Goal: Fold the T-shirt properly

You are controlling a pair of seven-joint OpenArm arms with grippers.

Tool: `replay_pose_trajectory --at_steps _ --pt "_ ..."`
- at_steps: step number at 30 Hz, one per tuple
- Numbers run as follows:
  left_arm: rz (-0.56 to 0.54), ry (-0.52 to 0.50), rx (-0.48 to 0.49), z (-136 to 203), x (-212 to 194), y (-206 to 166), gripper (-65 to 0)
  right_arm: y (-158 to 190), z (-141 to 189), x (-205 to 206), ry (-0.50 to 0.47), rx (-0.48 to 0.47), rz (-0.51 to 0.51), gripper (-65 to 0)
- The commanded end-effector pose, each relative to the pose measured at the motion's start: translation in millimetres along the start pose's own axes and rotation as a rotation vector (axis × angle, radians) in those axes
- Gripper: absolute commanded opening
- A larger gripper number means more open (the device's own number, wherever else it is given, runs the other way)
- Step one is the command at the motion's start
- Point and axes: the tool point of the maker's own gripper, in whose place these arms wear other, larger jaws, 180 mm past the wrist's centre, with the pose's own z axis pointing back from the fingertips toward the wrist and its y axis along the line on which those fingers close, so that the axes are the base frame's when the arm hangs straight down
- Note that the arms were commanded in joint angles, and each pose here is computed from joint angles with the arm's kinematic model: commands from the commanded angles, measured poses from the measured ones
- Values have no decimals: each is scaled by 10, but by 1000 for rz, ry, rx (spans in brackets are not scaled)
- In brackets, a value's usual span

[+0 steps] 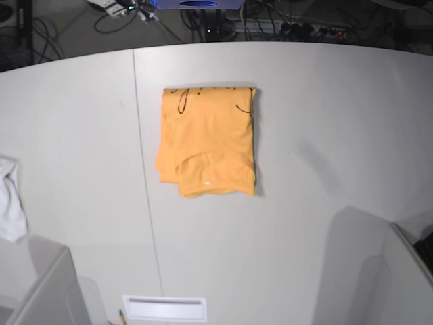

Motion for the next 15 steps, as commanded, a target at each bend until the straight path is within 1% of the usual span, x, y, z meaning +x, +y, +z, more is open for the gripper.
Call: replay_pose_trajectory --at_steps 1,2,4,7,9,11,13,14,15 --pt "39 11 16 -42 -131 31 -650 71 -93 -66 14 8 3 -650" --pt "83 -4 44 -119 -163 79 -650 85 -195 -97 9 -8 9 -650" --pt "164 -34 95 -245 -252 187 -650 77 -363 -119 -32 -50 39 -650" --pt "278 -102 161 -345 -369 384 -650 34 -502 -60 -168 -112 138 -650" --pt "329 -193 242 -315 -339 559 -650 8 -519 13 -257 -150 227 -650" --pt "301 -342 344 -203 -154 722 -650 -12 -493 109 -322 -172 299 -650" --pt "235 -467 438 -45 38 880 -650 -14 -470 178 -354 -176 326 -650" --pt "211 -496 472 7 69 920 -650 -41 -457 206 -362 -181 325 -650" --pt "193 -494 502 28 75 963 -650 -41 -457 206 -362 -181 323 -650"
